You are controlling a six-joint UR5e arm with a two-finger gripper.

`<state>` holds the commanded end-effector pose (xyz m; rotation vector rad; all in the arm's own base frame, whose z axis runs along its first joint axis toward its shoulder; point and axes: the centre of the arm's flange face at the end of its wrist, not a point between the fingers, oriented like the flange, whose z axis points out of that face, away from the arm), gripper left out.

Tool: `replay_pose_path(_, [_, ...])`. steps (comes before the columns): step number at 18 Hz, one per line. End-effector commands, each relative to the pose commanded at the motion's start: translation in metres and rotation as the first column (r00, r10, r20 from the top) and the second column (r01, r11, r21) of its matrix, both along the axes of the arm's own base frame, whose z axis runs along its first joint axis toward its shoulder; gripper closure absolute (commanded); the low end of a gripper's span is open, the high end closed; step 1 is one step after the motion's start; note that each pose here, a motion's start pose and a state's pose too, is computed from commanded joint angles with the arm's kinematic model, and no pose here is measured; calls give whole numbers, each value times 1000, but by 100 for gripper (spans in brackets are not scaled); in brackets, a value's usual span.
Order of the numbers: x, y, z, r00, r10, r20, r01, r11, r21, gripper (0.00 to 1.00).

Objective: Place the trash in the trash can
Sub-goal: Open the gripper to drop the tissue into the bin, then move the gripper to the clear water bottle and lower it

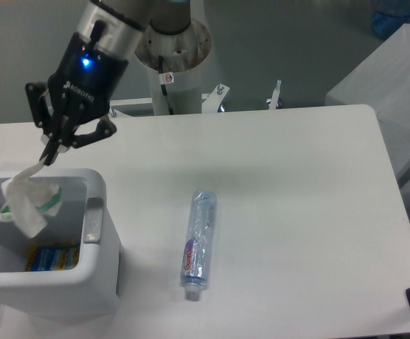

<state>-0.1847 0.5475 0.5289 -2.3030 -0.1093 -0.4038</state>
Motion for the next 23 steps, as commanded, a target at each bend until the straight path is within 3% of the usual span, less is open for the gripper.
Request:
replay_pose_path(2, [1, 0, 0, 1000, 3, 3, -3, 1000, -2, 69])
replay_pose_path(3, [0, 0, 2, 1000, 1, -3, -1, 1000, 2, 55])
replay_pose_path(5, [0, -1, 5, 1000, -1, -13, 1, 1000, 9, 17])
replay_pose_path(6, [1, -2, 7, 1000, 1, -17, 0, 1000, 13, 8])
replay_pose_path(10, [-15, -7, 11, 998, 58, 9, -58, 998, 6, 5])
replay_pose_path(12, [-70, -31, 4, 980, 192, 52, -192, 981, -17, 0])
replay_pose_path(15, [-131, -49, -19, 950, 301, 86, -298, 953, -50, 0])
replay_pose_path(22, [-228, -43, -79, 922, 378, 84, -373, 925, -74, 0])
replay_pose_path(23, [-237, -41, -87, 917, 394, 56, -388, 917, -95, 0])
